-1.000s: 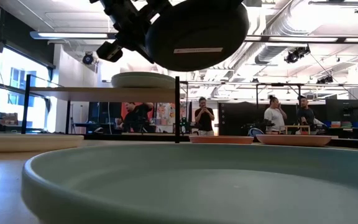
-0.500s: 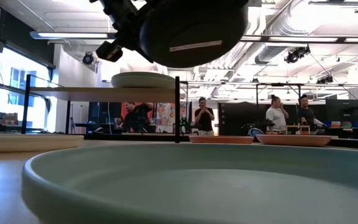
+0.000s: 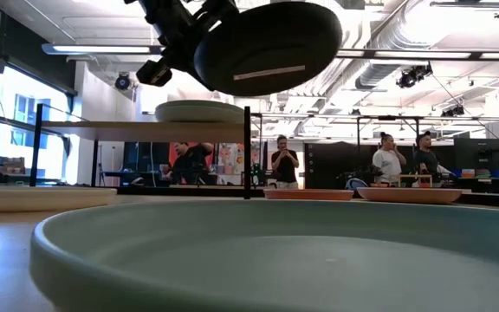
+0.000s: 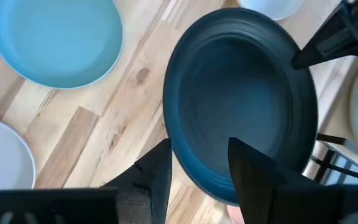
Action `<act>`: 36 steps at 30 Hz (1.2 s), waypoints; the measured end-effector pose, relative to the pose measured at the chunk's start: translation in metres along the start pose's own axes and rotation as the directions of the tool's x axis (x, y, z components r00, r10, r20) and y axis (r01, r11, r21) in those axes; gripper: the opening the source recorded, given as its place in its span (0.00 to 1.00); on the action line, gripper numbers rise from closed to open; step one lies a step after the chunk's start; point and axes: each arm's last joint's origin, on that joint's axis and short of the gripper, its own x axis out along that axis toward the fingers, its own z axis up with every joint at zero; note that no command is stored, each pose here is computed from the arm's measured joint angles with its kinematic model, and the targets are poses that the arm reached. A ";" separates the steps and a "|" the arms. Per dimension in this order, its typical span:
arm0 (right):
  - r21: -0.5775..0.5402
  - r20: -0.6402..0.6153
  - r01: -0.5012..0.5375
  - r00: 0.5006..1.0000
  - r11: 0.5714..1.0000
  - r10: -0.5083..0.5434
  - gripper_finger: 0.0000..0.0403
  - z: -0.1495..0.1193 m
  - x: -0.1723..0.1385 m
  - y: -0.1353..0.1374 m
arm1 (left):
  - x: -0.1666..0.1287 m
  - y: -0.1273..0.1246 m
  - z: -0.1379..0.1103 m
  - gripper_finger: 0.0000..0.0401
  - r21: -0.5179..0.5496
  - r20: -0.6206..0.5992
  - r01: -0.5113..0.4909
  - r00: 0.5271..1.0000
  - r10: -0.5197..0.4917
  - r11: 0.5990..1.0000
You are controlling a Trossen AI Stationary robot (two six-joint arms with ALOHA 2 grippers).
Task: Place and stack plates onto a shelf
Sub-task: Stack the black plate on top of the green plate on the shelf
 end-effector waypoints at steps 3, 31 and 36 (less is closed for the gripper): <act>0.002 -0.002 0.035 0.999 0.999 -0.035 0.33 -0.002 -0.009 -0.002 | -0.004 0.003 0.004 0.00 0.005 0.019 -0.002 1.000 0.002 1.000; 0.217 -0.046 0.195 0.981 0.956 -0.190 0.33 -0.033 -0.014 -0.074 | -0.126 0.098 0.059 0.00 -0.079 0.373 -0.089 0.921 0.112 0.993; 0.314 -0.047 0.226 0.974 0.922 -0.223 0.33 -0.042 -0.013 -0.092 | -0.131 0.123 0.076 0.00 -0.101 0.380 -0.131 0.911 0.161 0.986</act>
